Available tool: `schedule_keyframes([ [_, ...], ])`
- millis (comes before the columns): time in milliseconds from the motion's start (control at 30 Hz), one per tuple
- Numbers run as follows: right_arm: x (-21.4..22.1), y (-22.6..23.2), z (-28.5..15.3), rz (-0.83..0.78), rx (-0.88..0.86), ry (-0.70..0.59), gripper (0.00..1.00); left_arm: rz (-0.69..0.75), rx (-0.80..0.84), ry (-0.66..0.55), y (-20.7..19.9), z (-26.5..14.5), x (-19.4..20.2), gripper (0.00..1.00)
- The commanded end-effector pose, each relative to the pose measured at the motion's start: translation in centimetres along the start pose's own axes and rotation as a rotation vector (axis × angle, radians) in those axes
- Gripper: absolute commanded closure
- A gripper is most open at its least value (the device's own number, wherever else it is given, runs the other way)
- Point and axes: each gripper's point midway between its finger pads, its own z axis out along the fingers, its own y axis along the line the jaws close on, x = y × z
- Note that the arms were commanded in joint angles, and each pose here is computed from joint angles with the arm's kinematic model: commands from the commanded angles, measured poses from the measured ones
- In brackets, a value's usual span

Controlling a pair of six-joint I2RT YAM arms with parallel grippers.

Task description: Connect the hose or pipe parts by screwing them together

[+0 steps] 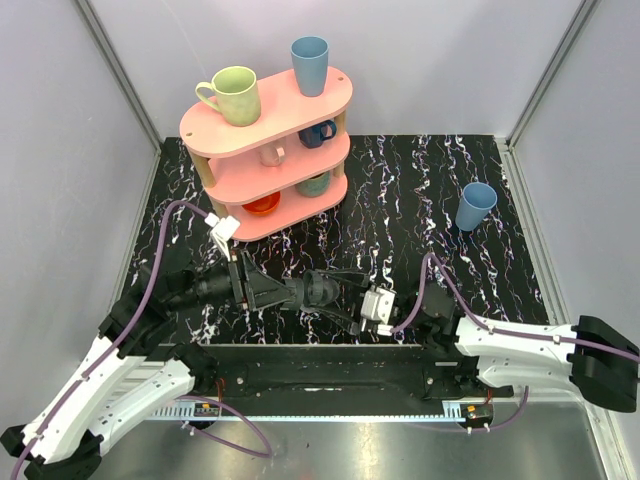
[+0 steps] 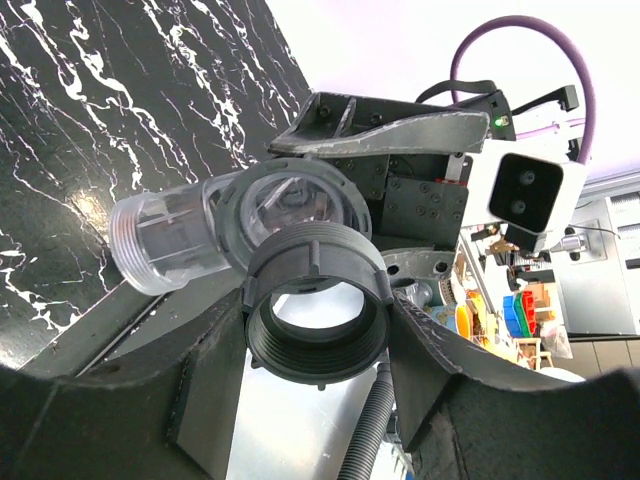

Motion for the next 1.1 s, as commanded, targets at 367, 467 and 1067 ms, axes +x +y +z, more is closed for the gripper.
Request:
schedule_keyframes([
  [367, -4.7, 0.2, 1.7, -0.121, 0.021, -0.170, 0.75, -0.107, 0.048, -0.031, -1.0, 0.9, -1.1, 1.00],
  [467, -4.8, 0.4, 1.7, -0.125, 0.037, -0.184, 0.75, -0.116, 0.050, -0.026, -0.7, 1.3, -0.9, 1.00],
  [1067, -5.2, 0.5, 1.1, -0.114, 0.050, -0.186, 0.76, -0.112, 0.043, 0.039, -0.1, 1.4, 0.4, 1.00],
])
